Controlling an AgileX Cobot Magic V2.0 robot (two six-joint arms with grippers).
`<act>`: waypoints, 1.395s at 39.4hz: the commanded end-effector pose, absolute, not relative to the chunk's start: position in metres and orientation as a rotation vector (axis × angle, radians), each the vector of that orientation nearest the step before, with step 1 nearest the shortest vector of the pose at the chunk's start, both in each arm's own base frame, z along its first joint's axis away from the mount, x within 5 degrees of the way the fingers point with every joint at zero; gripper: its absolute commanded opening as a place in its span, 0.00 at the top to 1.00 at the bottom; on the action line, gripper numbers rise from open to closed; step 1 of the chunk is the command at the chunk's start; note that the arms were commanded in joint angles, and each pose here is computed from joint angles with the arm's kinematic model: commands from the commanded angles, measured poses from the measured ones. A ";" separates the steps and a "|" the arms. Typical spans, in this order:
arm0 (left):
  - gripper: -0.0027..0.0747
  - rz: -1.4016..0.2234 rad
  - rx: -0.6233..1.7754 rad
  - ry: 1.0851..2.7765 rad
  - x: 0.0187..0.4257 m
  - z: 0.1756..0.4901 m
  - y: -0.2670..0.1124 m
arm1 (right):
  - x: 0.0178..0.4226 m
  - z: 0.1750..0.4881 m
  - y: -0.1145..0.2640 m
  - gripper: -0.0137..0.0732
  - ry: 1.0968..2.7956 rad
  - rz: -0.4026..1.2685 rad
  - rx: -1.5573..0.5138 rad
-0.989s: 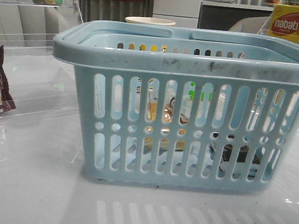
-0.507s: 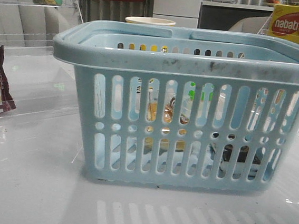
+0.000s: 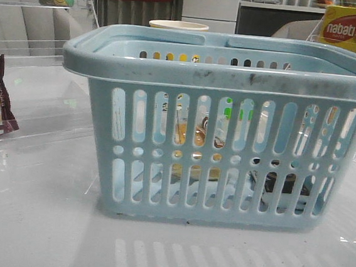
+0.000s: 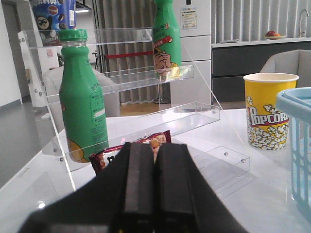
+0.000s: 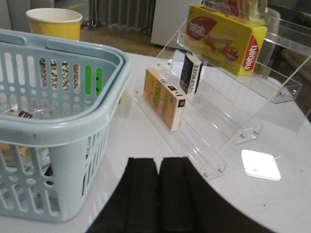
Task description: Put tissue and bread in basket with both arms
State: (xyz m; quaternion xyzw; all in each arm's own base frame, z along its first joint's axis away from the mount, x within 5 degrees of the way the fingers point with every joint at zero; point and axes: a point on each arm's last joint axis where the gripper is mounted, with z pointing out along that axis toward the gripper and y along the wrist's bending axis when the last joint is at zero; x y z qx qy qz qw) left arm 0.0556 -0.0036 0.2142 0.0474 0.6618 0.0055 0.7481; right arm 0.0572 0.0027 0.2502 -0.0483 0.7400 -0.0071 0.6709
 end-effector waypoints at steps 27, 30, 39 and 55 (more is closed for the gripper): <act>0.85 0.003 0.082 1.347 0.053 0.223 -0.003 | 0.054 0.211 -0.001 0.78 1.413 -0.092 -0.056; 0.85 0.003 0.082 1.347 0.053 0.223 -0.003 | 0.054 0.212 -0.001 0.78 1.409 -0.075 -0.041; 0.85 0.003 0.082 1.347 0.053 0.223 -0.003 | 0.055 0.208 -0.001 0.78 1.443 0.014 0.038; 0.85 0.003 0.082 1.347 0.053 0.223 -0.003 | 0.055 0.209 -0.001 0.78 1.435 0.011 0.035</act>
